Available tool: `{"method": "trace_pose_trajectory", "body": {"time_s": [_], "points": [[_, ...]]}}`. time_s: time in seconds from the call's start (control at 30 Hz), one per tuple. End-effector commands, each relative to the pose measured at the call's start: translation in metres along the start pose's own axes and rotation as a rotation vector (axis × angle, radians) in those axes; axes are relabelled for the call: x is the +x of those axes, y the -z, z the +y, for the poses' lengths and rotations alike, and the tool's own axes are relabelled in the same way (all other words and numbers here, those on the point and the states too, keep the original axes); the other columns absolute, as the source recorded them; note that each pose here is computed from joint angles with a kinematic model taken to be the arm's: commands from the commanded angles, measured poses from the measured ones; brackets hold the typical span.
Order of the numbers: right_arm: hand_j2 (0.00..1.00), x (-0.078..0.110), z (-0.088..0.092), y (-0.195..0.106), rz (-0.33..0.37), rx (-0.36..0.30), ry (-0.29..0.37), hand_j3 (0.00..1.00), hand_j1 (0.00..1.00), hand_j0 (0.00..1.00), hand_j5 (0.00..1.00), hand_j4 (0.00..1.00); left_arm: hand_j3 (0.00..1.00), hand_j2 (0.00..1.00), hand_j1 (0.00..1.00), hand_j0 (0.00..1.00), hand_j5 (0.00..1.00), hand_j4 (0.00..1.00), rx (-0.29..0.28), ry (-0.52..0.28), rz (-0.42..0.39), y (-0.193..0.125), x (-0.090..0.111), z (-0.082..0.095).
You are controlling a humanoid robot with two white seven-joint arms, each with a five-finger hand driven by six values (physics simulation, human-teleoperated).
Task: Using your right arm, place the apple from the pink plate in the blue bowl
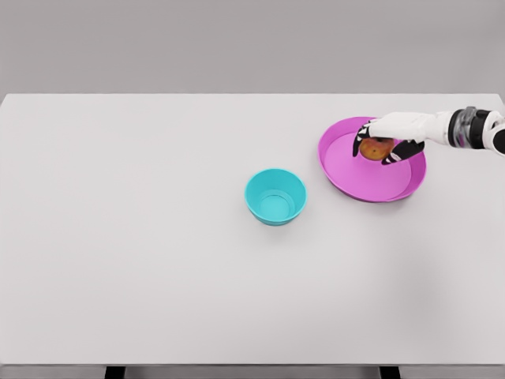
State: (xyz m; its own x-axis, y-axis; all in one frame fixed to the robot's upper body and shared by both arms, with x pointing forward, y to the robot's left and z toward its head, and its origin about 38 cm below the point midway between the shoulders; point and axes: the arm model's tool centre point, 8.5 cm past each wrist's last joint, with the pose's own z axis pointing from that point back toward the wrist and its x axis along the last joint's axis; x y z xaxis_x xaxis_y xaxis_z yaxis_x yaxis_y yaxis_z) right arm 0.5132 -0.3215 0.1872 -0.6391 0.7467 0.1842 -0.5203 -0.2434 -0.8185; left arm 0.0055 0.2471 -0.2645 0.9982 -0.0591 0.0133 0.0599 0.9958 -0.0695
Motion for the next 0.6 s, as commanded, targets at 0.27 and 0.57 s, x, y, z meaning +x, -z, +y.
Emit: {"method": "trace_pose_trajectory", "body": {"time_s": [0.27, 0.57], "points": [[0.59, 0.045, -0.023, 0.010, -0.117, -0.035, -0.111, 0.59, 0.59, 0.59, 0.59, 0.59, 1.00, 1.00, 1.00, 1.00, 1.00, 1.00, 0.000, 0.000, 0.000, 0.000, 0.000, 0.000], [0.59, 0.091, -0.029, 0.021, -0.229, -0.027, -0.216, 0.59, 0.59, 0.59, 0.59, 0.59, 1.00, 1.00, 1.00, 1.00, 1.00, 1.00, 0.000, -0.001, 0.000, 0.000, 0.000, 0.000]]}}
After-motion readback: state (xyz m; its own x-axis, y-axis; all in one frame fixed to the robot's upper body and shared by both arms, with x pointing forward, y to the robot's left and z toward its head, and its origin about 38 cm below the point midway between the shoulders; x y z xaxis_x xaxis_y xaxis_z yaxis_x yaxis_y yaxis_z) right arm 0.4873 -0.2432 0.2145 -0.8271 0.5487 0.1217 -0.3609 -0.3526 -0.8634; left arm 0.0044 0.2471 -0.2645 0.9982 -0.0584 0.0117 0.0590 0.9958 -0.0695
